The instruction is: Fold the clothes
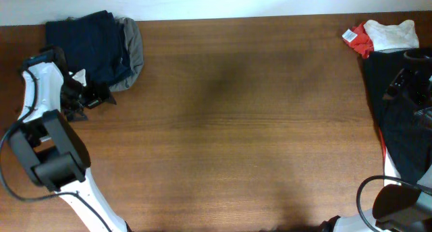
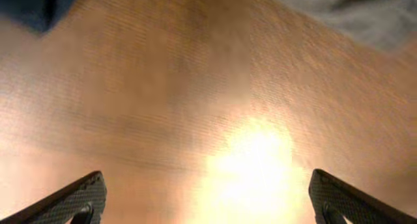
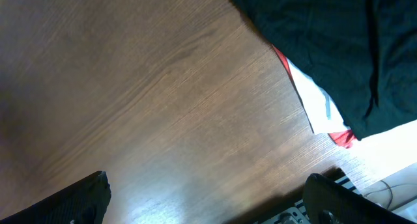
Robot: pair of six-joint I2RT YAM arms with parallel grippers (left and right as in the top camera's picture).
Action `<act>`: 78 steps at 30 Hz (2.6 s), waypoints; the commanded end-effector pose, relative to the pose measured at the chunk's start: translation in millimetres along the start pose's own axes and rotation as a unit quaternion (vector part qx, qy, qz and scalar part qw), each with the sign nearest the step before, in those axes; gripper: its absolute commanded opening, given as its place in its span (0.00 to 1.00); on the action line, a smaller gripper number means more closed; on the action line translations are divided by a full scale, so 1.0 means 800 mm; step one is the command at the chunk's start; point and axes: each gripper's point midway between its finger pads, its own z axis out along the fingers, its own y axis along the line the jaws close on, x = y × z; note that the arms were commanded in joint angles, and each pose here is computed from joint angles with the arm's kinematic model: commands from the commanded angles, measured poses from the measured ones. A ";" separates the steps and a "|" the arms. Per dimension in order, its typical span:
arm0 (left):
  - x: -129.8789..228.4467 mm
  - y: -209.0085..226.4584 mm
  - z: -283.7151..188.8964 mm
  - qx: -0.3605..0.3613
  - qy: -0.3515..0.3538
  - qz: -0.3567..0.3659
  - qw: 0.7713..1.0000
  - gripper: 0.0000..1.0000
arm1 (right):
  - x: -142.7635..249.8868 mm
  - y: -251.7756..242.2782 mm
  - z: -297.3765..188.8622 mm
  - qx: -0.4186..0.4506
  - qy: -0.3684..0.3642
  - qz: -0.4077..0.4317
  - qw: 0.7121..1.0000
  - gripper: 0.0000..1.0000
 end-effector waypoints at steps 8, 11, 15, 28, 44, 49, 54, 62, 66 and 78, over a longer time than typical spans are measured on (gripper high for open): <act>0.094 -0.042 -0.225 0.014 -0.154 0.023 0.988 0.99 | 0.002 -0.001 -0.003 0.001 -0.001 -0.004 1.000 0.98; 0.140 -0.066 -0.272 0.052 -0.192 0.054 0.979 0.99 | 0.002 -0.001 -0.003 0.001 -0.001 -0.004 1.000 0.98; 0.217 -0.080 -0.316 0.068 -0.224 0.093 0.968 0.99 | 0.002 -0.001 -0.003 0.001 -0.001 -0.004 1.000 0.98; 0.415 -0.110 -0.310 0.154 -0.314 0.188 0.918 0.99 | 0.002 -0.001 -0.003 0.001 -0.001 -0.004 1.000 0.98; 0.447 -0.113 -0.308 0.150 -0.387 0.235 0.879 0.99 | 0.002 -0.001 -0.003 0.001 -0.001 -0.004 1.000 0.98; 0.419 -0.128 -0.284 0.196 -0.376 0.257 0.868 0.99 | 0.002 -0.001 -0.003 0.001 -0.001 -0.004 1.000 0.98; 0.405 -0.153 -0.250 0.238 -0.401 0.348 0.813 0.99 | 0.002 -0.001 -0.003 0.001 -0.001 -0.004 1.000 0.98; 0.389 -0.171 -0.189 0.260 -0.486 0.434 0.713 0.99 | 0.002 -0.001 -0.003 0.001 -0.001 -0.004 1.000 0.98; 0.368 -0.172 -0.177 0.246 -0.547 0.442 0.667 0.99 | 0.002 -0.001 -0.003 0.001 -0.001 -0.004 1.000 0.98; 0.279 -0.126 -0.119 0.197 -0.629 0.282 0.697 0.99 | 0.002 -0.001 -0.003 0.001 -0.001 -0.004 1.000 0.98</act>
